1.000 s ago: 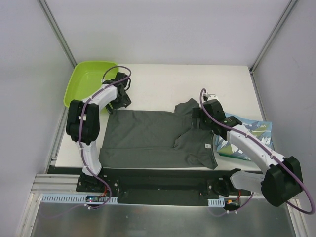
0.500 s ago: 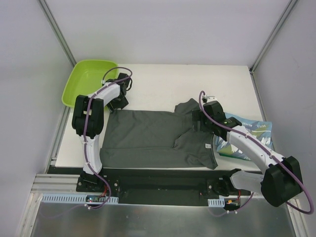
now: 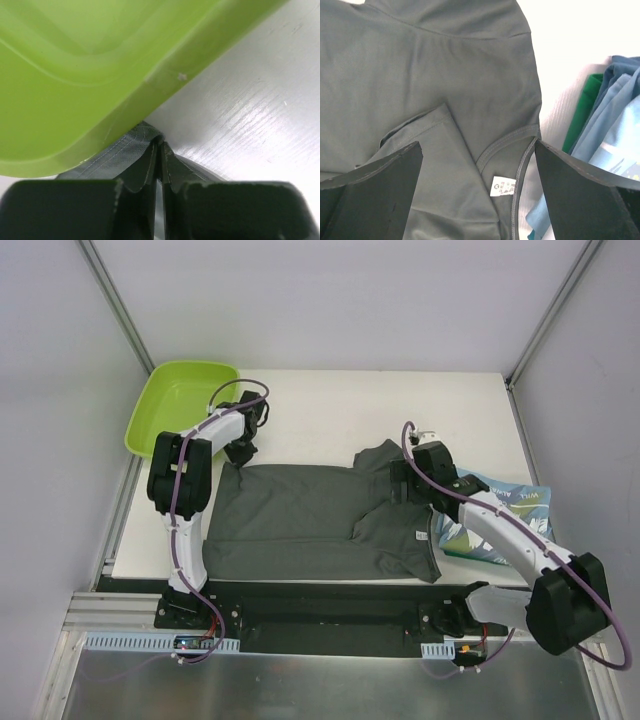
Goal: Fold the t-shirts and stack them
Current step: Grap the side of the flattened tshirt furthest away from the robot with both arms
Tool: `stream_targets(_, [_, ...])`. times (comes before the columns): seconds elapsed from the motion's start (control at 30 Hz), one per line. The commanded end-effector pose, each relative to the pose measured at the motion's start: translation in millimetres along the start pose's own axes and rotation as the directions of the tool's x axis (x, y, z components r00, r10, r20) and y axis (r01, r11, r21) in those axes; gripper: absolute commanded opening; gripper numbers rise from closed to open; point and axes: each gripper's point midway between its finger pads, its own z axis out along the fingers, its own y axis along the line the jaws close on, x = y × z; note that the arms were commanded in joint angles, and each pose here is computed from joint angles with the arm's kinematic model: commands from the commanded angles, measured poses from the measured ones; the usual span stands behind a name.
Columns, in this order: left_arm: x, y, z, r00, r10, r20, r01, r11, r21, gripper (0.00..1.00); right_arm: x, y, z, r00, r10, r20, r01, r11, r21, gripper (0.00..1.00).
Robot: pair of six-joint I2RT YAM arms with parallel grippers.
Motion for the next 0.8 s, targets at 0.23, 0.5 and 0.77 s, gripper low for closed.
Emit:
stream_targets(0.23, [17.6, 21.7, 1.8, 0.998, 0.039, -0.055, -0.041, 0.998, -0.041, 0.00, -100.1, 9.3, 54.1, 0.998, -0.013, 0.064, 0.011, 0.999, 0.037, 0.96])
stream_targets(0.5, [23.9, 14.9, 3.1, 0.995, 0.054, -0.079, -0.054, 0.999, 0.006, 0.00, -138.4, 17.1, 132.3, 0.997, -0.042, -0.072, 0.043, 0.999, 0.006, 0.97])
stream_targets(0.77, [26.0, 10.9, 4.9, 0.994, 0.060, -0.088, -0.058, 0.998, 0.024, 0.00, -120.1, 23.2, 187.2, 0.965, -0.111, -0.236, 0.110, 0.994, -0.019, 0.80])
